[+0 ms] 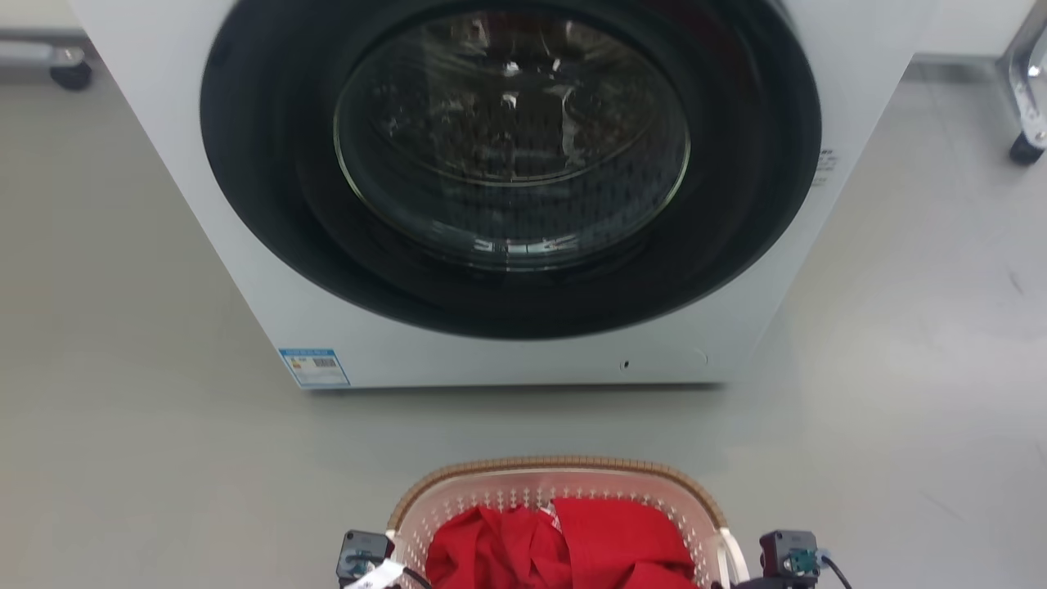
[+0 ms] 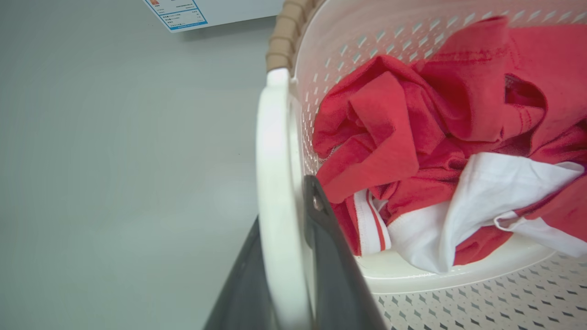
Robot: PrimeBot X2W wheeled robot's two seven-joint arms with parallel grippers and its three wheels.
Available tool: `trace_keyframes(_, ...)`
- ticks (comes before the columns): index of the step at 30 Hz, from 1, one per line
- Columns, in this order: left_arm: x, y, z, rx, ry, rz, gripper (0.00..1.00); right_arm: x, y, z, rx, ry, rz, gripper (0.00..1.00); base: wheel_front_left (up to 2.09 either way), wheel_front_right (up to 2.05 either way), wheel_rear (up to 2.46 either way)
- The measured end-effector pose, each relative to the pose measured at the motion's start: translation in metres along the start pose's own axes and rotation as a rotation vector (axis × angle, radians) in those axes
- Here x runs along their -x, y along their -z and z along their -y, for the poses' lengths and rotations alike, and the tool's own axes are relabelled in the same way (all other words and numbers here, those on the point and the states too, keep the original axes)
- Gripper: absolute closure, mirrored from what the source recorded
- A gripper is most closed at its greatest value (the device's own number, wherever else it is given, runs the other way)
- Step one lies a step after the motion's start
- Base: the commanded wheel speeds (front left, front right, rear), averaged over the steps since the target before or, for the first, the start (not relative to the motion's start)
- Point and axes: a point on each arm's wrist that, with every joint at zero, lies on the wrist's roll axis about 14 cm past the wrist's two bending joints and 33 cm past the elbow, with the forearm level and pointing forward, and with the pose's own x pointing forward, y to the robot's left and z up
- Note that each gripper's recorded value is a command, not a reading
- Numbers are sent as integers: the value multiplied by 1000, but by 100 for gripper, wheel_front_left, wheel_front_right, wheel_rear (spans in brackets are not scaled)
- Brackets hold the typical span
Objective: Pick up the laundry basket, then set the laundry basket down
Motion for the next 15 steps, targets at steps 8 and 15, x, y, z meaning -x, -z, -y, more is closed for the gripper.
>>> trace_keyframes(8, 17, 1, 2, -1, -2, 38, 100, 17, 1, -6, -3, -7, 31, 100, 0, 0, 0)
trace_keyframes(15, 21, -4, 2, -7, -4, 58, 100, 22, -3, -10, 6, -12, 51, 100, 0, 0, 0)
